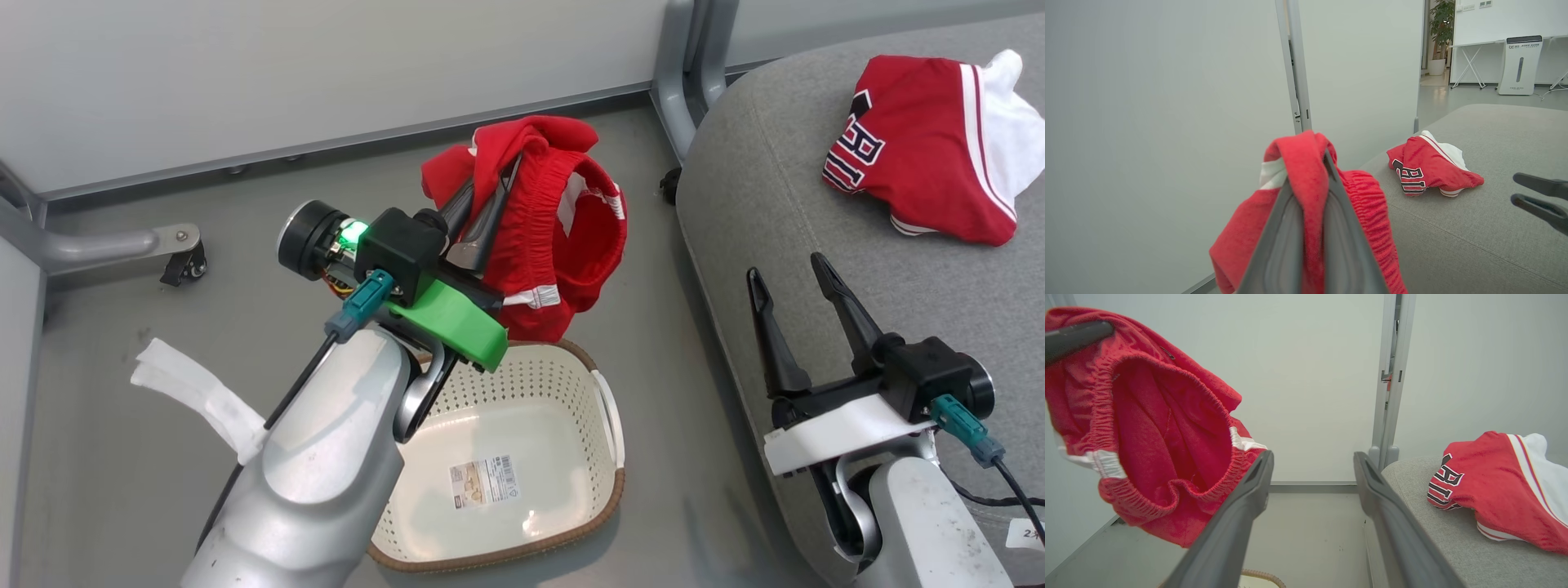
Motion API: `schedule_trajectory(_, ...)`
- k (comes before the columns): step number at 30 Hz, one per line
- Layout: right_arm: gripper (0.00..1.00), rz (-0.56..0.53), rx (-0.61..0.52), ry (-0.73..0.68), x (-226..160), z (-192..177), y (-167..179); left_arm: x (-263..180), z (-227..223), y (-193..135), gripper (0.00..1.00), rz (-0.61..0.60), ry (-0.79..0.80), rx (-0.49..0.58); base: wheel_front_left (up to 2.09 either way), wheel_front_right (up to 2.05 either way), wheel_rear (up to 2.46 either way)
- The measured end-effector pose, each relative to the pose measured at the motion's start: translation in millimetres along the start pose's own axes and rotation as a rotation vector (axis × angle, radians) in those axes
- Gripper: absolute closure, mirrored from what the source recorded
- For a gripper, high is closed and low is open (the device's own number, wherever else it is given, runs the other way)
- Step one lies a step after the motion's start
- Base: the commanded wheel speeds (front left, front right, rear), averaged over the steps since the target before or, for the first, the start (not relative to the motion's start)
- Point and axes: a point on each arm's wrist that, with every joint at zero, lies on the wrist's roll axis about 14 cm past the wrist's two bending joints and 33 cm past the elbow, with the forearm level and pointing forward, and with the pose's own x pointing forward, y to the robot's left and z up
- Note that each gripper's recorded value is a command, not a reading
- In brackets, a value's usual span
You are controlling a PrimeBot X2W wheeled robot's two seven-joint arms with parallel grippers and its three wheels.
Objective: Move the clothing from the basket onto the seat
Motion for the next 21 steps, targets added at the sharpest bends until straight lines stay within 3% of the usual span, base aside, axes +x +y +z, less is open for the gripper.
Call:
schedule_trajectory(14, 0.00, -0.020, 0.006, -0.011, -13.1, 7.2, -2.6, -4.4, 11.6, -10.2, 1.00, -0.011, -0.026, -0.003, 0.00, 0.00, 0.00)
schedule_trajectory(21, 0.00, 0.033, 0.003, -0.052, -6.6, 20.1, 14.4, -5.2, 10.3, -9.9, 1.00, -0.010, -0.020, 0.000, 0.00, 0.00, 0.00)
